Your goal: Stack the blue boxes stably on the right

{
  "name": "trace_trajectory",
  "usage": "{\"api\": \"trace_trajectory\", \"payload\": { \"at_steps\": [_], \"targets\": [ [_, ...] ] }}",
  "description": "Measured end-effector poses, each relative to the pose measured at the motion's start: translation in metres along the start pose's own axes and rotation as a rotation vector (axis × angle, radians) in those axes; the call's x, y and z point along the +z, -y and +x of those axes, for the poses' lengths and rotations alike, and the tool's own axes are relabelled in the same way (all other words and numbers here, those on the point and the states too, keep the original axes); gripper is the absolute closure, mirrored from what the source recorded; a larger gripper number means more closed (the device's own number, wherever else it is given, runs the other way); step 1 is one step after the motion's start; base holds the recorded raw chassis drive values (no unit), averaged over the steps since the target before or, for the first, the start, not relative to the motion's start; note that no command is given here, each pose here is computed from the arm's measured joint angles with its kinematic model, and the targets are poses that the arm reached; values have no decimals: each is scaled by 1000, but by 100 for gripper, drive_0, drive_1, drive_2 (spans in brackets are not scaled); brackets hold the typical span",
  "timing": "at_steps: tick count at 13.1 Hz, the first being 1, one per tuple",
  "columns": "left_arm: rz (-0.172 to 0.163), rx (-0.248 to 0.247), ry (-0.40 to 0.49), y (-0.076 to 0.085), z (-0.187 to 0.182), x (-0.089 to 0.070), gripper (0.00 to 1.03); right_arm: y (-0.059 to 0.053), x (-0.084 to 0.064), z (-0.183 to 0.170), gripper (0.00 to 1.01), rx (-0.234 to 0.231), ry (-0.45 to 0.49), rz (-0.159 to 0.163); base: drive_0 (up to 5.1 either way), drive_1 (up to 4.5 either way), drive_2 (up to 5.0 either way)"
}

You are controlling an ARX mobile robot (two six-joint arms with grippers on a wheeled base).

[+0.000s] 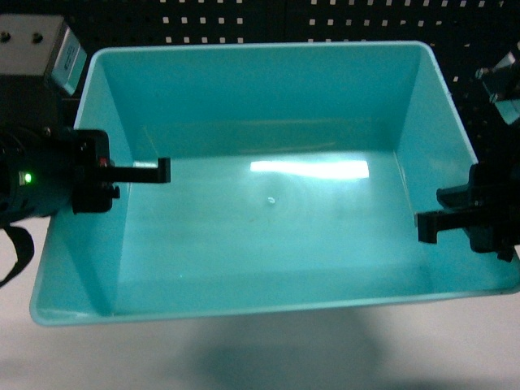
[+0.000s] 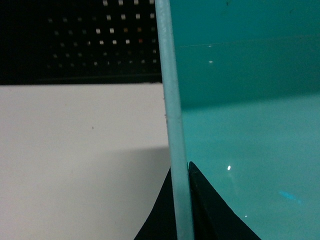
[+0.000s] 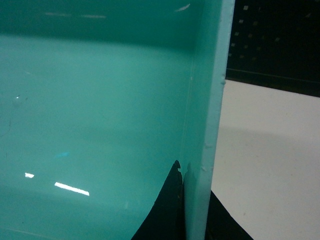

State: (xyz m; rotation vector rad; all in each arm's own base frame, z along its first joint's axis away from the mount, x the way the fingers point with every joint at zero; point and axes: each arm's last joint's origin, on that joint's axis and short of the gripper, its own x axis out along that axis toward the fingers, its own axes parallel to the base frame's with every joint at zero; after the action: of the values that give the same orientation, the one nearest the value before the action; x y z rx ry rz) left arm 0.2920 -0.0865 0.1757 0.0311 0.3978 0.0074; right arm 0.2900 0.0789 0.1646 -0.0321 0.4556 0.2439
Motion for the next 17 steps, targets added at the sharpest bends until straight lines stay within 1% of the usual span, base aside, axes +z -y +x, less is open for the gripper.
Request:
{"api": "trace_trajectory", "payload": {
  "at_steps": [1,2,4,5,6,8,10,17],
  "targets": [
    [22,-7,51,1,-2,12,101,2,9,-3,99,-8,15,21,0,0,0],
    [44,-18,117,3,-6,31,101,6,25,-8,99,-16,57,40,0,0,0],
    [60,-37,230,7,-18,64,101,13,54,-23,99,-31,156,74,0,0,0],
    [63,-49,267,10,-24,74,101,16,62,-30,99,-39,184,92,0,0,0],
    [70,-64,286,13,-29,80,101,18,66,-35,99,-42,203,102,0,0,0],
    [82,-69,312,15,-30,82,101,19,67,-37,99,-51,206,106,0,0,0],
    [92,-65,314,15,-29,80,101,19,67,-36,99,-56,204,105,0,0,0],
    [92,-65,314,15,-29,79,101,19,67,-36,99,-59,205,103,-18,-18,-18]
  ]
}}
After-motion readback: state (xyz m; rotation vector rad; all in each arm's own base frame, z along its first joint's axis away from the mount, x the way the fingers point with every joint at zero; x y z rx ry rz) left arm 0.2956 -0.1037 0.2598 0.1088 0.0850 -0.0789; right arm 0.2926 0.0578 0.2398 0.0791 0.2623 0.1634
